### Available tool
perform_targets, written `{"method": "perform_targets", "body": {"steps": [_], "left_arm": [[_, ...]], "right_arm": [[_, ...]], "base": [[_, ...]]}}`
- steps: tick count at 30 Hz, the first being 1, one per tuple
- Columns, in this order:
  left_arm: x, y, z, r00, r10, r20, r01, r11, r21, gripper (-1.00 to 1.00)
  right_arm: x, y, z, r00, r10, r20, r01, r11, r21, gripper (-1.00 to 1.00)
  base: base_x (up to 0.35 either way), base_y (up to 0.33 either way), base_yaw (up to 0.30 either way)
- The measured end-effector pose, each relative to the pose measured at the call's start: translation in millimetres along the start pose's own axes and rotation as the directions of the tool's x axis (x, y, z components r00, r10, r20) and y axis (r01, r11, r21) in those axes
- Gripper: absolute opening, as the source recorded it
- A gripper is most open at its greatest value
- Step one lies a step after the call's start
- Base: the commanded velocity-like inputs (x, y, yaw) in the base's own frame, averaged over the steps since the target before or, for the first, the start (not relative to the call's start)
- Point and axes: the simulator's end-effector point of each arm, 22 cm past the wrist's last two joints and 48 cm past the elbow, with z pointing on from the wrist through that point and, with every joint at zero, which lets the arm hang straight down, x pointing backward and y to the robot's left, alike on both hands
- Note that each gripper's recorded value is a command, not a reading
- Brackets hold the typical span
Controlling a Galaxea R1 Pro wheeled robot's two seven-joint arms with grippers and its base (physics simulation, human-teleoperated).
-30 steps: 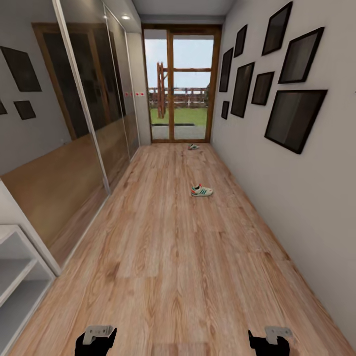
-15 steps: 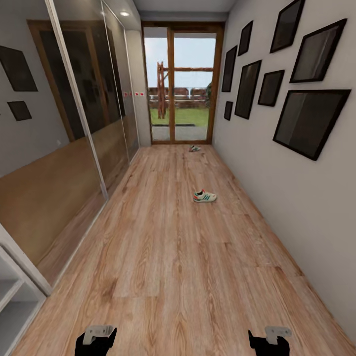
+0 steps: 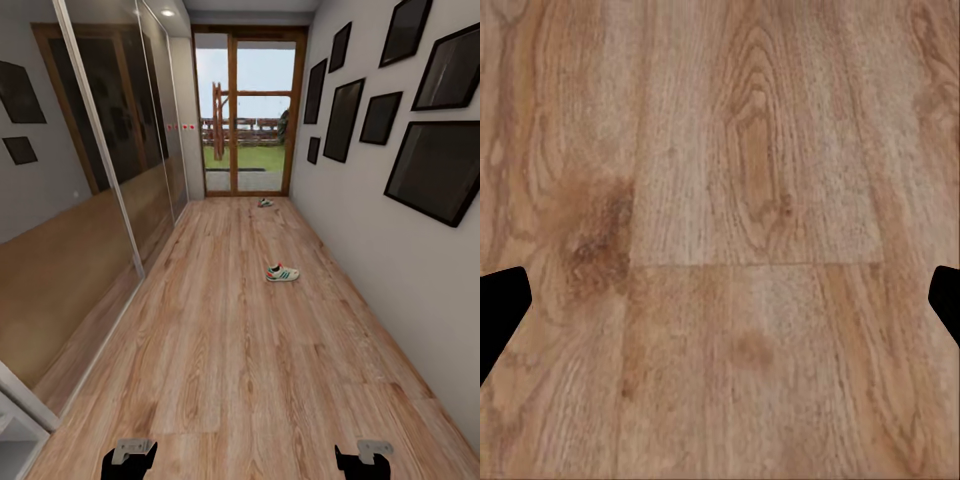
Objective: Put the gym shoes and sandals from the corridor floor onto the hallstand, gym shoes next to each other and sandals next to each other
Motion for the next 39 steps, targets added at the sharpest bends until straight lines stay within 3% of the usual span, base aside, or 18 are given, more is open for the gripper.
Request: {"method": "perform_targets", "body": {"steps": [39], "left_arm": [[0.0, 0.2, 0.0, 1.000, -0.001, 0.000, 0.001, 1.000, -0.001, 1.00]], "right_arm": [[0.2, 0.0, -0.1, 1.000, 0.000, 0.000, 0.000, 1.000, 0.000, 1.00]], "base": [[0.339, 0.089, 0.000]]}}
